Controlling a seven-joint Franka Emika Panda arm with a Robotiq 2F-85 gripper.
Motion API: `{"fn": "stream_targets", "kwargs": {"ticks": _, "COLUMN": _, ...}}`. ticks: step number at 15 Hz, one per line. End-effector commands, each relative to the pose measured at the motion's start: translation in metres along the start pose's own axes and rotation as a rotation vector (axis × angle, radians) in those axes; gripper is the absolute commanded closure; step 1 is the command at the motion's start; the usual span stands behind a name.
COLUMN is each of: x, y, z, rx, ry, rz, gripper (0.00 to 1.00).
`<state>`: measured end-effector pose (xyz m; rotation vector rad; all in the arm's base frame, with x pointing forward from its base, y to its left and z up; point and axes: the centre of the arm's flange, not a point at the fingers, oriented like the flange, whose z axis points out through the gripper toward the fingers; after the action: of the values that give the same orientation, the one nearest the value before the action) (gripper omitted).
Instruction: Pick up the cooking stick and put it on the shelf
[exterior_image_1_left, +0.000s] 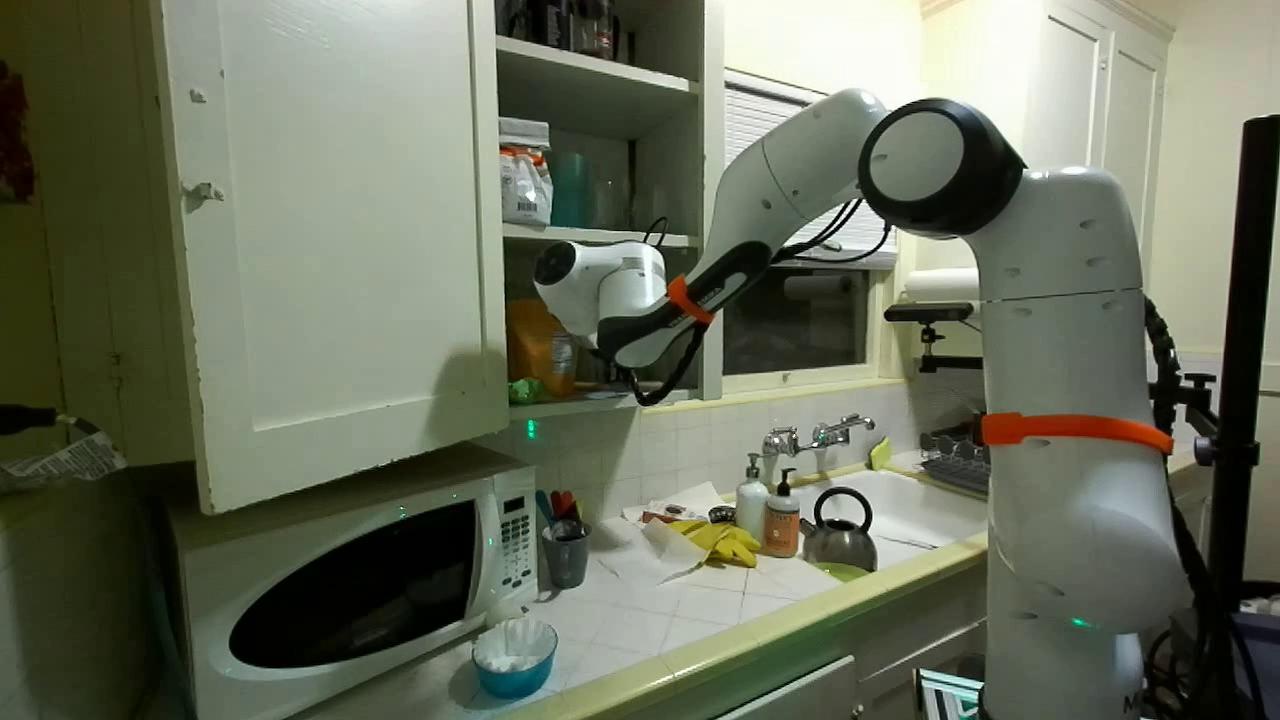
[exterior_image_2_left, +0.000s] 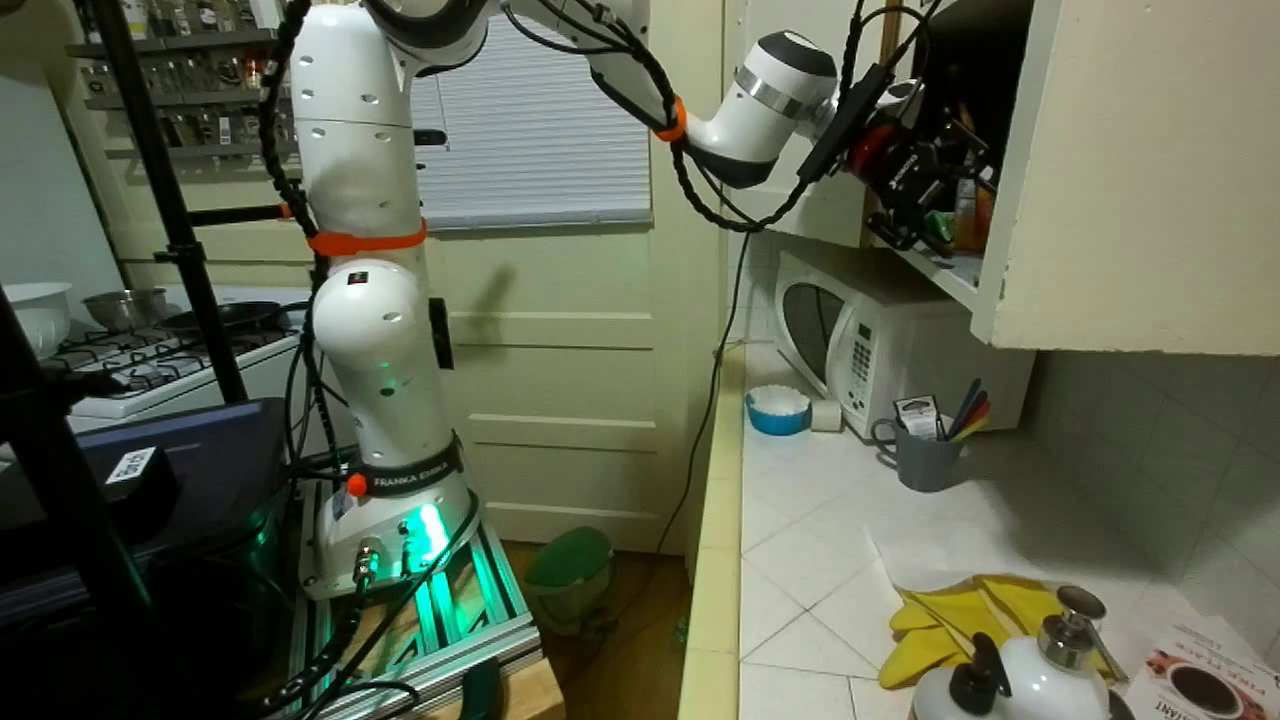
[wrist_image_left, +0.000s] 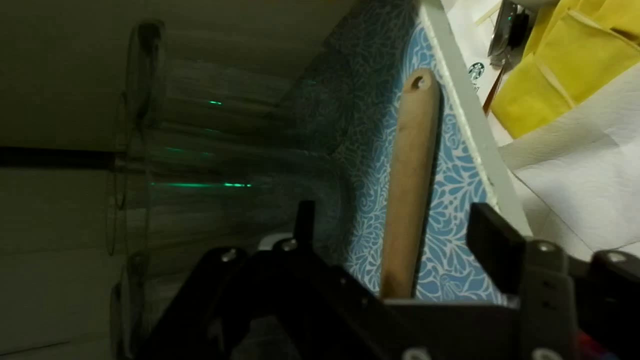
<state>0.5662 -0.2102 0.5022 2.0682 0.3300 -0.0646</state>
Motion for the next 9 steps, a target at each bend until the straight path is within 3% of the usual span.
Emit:
{"fn": "stream_targets", "kwargs": {"ticks": 1, "x": -0.006, "y": 0.006, "z": -0.016, "rx": 0.028, "ry": 0.026, "rz": 0.001, "gripper": 0.0}}
{"fn": "stream_targets", "kwargs": {"ticks": 5, "x": -0.024, "y": 0.009, "z": -0.05, "rx": 0.117, "ry": 0.055, "rz": 0.106, "gripper": 0.0}}
{"fn": "stream_targets", "kwargs": {"ticks": 9, "x": -0.07, "y": 0.016, "z": -0.067, "rx": 0.25, "ry": 0.005, "rz": 0.283, "gripper": 0.0}}
